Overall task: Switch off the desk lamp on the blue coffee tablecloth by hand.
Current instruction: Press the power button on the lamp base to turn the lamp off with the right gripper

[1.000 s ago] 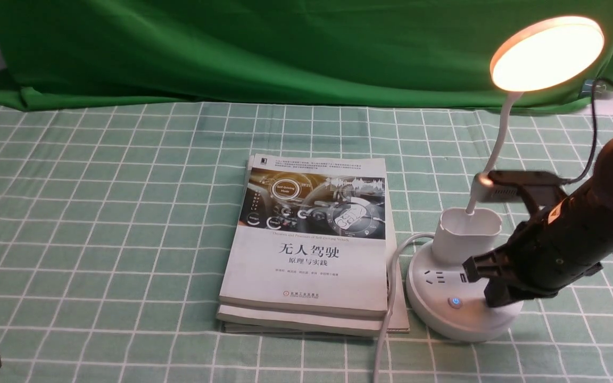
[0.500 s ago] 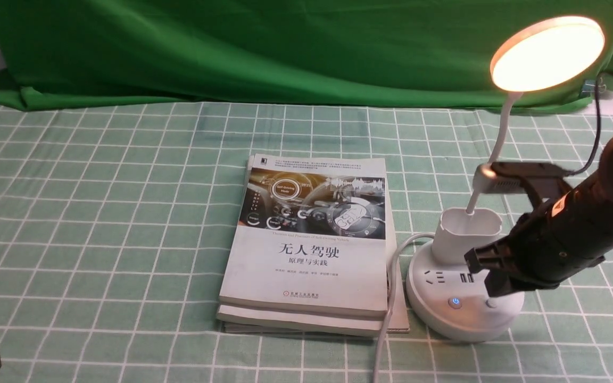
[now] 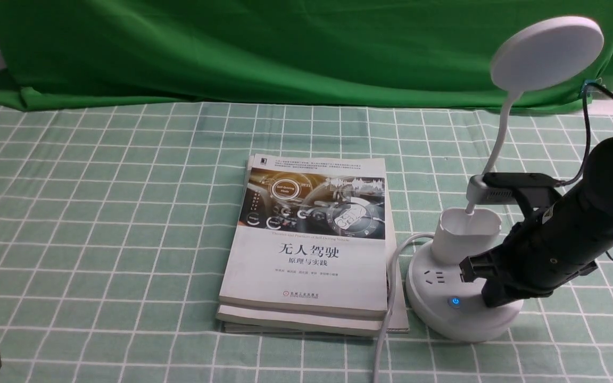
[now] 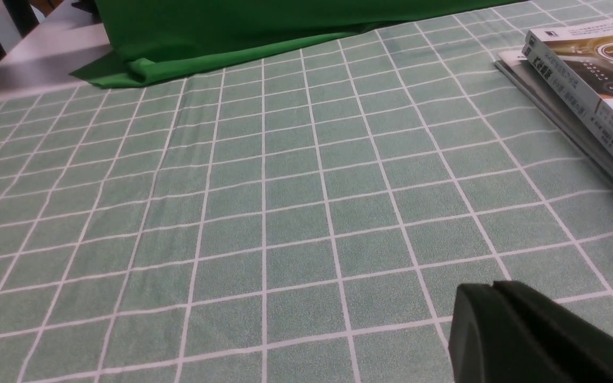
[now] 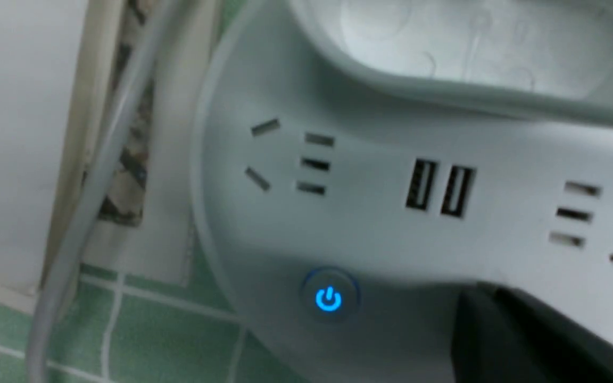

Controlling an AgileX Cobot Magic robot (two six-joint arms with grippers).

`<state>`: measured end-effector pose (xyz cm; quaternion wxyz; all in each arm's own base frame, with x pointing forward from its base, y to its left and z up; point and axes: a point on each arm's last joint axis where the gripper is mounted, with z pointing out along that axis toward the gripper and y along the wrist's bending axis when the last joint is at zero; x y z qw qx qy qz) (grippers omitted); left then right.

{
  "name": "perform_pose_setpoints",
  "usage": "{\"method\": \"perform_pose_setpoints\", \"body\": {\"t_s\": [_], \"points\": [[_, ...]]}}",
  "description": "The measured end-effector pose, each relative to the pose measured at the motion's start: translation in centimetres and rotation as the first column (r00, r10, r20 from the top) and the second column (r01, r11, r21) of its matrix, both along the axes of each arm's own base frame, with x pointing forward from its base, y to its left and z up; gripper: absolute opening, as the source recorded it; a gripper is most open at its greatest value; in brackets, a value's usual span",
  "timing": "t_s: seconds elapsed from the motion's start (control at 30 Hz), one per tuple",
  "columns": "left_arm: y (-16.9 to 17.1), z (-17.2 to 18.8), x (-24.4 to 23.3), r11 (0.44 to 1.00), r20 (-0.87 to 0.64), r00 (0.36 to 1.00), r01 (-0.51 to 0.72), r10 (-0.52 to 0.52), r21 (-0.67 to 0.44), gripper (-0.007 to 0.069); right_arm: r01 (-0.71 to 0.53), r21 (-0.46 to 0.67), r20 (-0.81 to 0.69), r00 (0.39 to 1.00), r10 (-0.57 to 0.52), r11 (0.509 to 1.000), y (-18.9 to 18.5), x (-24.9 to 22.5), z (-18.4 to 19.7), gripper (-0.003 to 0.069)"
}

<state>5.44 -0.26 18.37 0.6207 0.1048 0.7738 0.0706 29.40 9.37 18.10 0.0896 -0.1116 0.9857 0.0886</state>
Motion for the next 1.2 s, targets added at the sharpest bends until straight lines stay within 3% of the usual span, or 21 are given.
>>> {"method": "perform_pose_setpoints", "body": {"t_s": [0.33, 0.8, 1.2], "points": [[0.0, 0.0, 0.0, 1.0, 0.0, 1.0, 0.0, 0.0, 0.0, 0.0, -0.002, 0.018, 0.074, 0.997, 0.001, 1.0, -0.1, -0.5, 2.3, 0.0039], [0.0, 0.0, 0.0, 1.0, 0.0, 1.0, 0.0, 0.0, 0.0, 0.0, -0.007, -0.004, 0.011, 1.0, 0.007, 1.0, 0.1, 0.4, -0.3, 0.0039], [0.0, 0.0, 0.0, 1.0, 0.0, 1.0, 0.0, 0.0, 0.001, 0.0, -0.015, 0.021, 0.111, 0.994, 0.013, 1.0, -0.2, -0.6, 3.0, 0.0039]]}}
